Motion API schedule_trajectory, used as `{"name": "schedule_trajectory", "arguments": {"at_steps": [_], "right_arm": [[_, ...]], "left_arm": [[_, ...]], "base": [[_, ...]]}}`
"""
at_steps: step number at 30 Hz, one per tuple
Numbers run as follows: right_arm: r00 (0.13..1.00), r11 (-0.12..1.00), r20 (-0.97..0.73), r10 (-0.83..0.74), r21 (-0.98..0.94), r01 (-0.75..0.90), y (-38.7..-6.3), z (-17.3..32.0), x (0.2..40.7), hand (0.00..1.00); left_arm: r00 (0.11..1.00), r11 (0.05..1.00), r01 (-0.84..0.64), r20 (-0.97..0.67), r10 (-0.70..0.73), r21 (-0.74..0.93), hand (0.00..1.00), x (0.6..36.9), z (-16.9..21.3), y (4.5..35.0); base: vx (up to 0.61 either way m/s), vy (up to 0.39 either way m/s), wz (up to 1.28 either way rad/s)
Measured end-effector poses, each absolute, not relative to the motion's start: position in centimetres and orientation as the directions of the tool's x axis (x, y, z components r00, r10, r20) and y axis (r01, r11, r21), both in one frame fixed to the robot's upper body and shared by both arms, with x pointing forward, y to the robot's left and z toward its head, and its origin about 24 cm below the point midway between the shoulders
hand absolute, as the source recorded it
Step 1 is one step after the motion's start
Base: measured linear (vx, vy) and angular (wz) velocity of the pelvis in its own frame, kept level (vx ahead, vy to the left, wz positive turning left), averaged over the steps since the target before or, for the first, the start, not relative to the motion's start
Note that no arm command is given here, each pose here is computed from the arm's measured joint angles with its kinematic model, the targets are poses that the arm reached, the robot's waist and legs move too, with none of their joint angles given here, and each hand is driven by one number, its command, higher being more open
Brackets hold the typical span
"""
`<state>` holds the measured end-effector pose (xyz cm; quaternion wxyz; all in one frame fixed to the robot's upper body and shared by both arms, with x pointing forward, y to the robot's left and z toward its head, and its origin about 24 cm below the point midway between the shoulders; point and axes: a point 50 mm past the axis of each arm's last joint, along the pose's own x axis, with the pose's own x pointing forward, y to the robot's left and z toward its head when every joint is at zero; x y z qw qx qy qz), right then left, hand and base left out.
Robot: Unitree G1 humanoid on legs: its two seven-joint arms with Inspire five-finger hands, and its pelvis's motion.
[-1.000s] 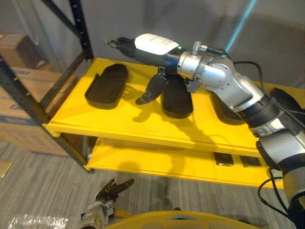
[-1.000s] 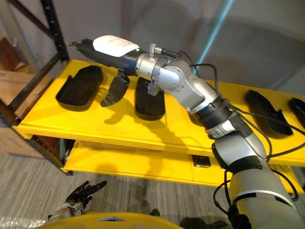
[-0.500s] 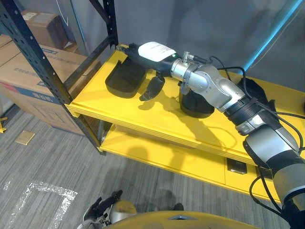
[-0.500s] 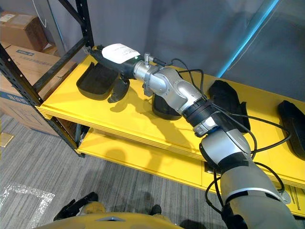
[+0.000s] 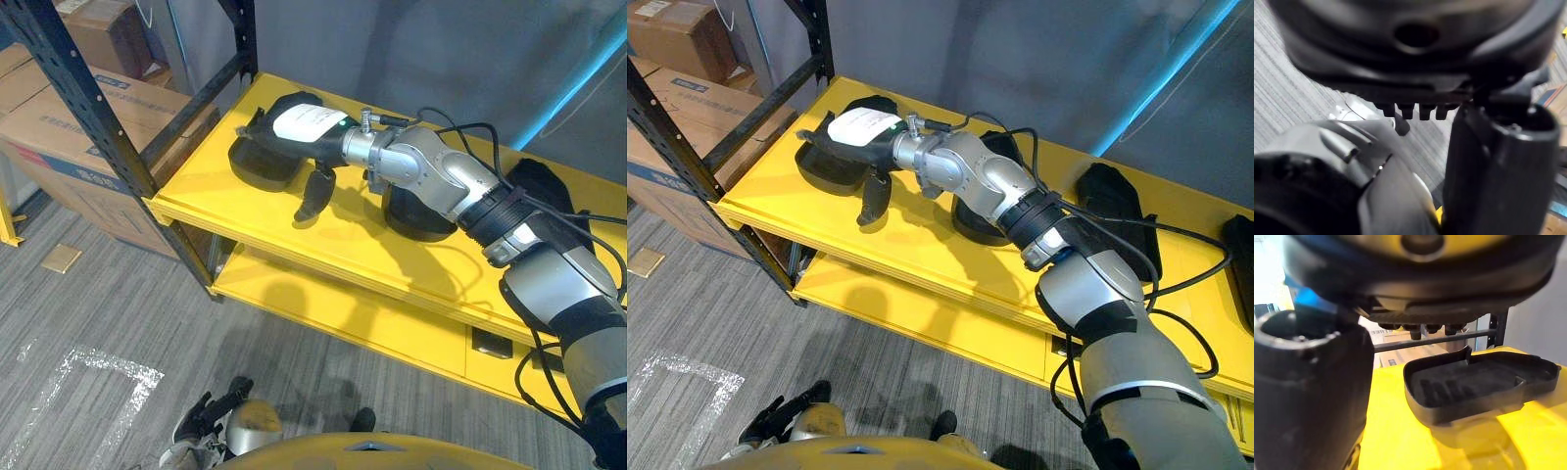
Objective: Walk over and take three plastic housings, then place them on the shelf
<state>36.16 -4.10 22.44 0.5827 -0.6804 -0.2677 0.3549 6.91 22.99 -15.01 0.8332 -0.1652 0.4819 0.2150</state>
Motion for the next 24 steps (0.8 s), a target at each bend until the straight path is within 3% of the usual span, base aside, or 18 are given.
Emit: {"name": "schedule_trajectory", "arguments": {"at_steps": [12,24], "right_arm": [[0.681,-0.352,-0.311,0.663,-0.932,-0.082,-4.7,22.1,37.0,1.00],[0.742,-0.355,-0.302,0.598,-0.930,-0.092,-5.6,22.2,37.8,1.00]], "left_arm": [[0.471,0.855,-0.512,-0.861,0.195,-0.086,1.00,7.7,-14.7,22.6],[0.494,0.864,-0.494,-0.848,0.193,-0.092,1.00,8.4,-14.4,22.4]], "base": [[0.00,0.003,0.03],[0.00,0.001,0.00]]}}
